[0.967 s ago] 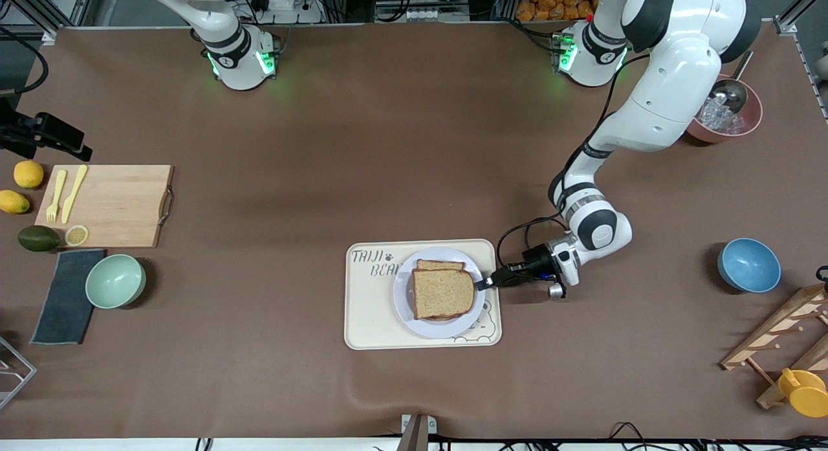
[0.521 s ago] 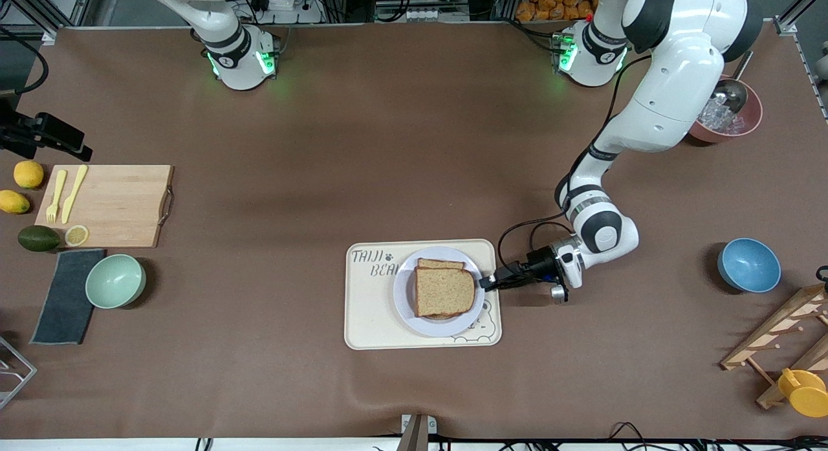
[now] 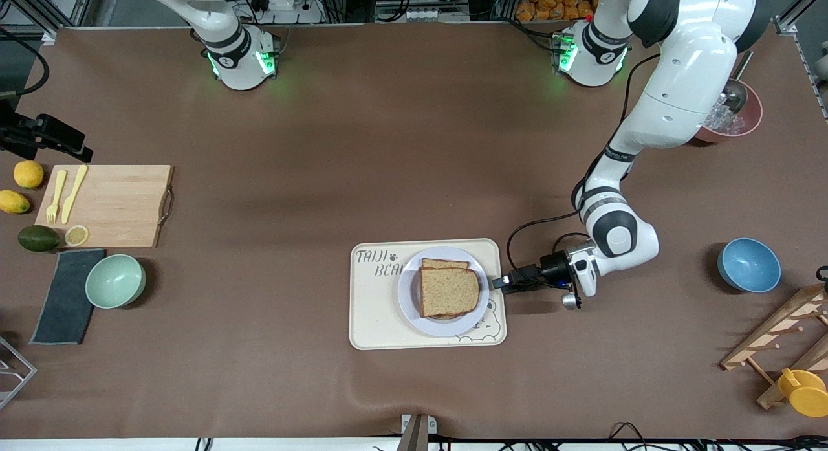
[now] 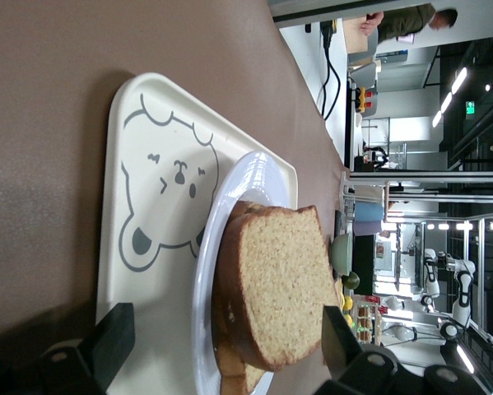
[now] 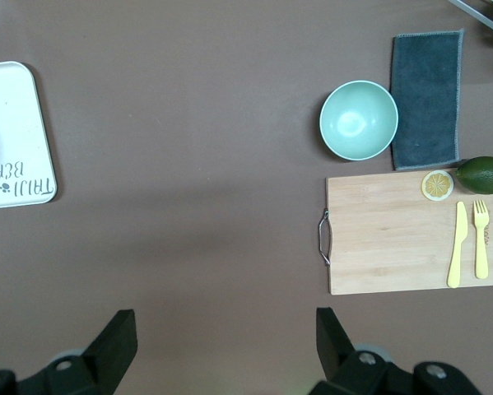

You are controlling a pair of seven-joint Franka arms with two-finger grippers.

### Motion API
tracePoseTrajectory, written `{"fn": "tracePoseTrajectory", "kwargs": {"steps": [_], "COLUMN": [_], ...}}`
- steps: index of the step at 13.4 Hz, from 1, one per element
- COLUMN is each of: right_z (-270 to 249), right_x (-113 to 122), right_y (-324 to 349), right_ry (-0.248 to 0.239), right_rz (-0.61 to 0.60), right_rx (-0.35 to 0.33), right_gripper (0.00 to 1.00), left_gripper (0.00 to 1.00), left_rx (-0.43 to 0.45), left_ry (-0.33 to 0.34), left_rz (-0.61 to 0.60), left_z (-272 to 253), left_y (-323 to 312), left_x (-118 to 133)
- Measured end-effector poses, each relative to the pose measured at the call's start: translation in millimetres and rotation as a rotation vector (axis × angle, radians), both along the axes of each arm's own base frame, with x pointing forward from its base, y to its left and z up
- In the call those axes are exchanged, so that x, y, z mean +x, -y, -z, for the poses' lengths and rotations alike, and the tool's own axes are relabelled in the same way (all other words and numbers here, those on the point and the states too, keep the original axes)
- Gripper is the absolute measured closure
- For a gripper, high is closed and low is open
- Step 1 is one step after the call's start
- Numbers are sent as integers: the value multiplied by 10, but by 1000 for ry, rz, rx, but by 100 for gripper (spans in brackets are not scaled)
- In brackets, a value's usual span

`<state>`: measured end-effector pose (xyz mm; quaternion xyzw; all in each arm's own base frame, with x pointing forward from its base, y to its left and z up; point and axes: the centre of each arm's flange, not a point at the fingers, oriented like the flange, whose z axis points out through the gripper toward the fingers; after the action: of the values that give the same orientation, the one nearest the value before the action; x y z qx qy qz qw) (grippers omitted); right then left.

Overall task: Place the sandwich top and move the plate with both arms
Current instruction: 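Open the left gripper and draw it back from the plate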

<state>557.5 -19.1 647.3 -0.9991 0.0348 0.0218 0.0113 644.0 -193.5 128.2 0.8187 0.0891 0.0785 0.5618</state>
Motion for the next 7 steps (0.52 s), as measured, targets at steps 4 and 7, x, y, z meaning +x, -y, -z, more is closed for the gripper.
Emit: {"fn": "tracePoseTrajectory", "kwargs": {"steps": [4, 7], "right_z": [21, 23], "right_x": [12, 15], "right_y": [1, 2], "right_ry": [-3, -3], "right_rz": [0, 0], "right_rx": [0, 0], "right_gripper": [4, 4], "left_gripper": [0, 0], "left_rx": [76, 222], "left_ry": [-45, -64], "left_rz": [52, 103], "left_z": [-509, -1088], "left_y": [86, -80], "left_x": [117, 266]}}
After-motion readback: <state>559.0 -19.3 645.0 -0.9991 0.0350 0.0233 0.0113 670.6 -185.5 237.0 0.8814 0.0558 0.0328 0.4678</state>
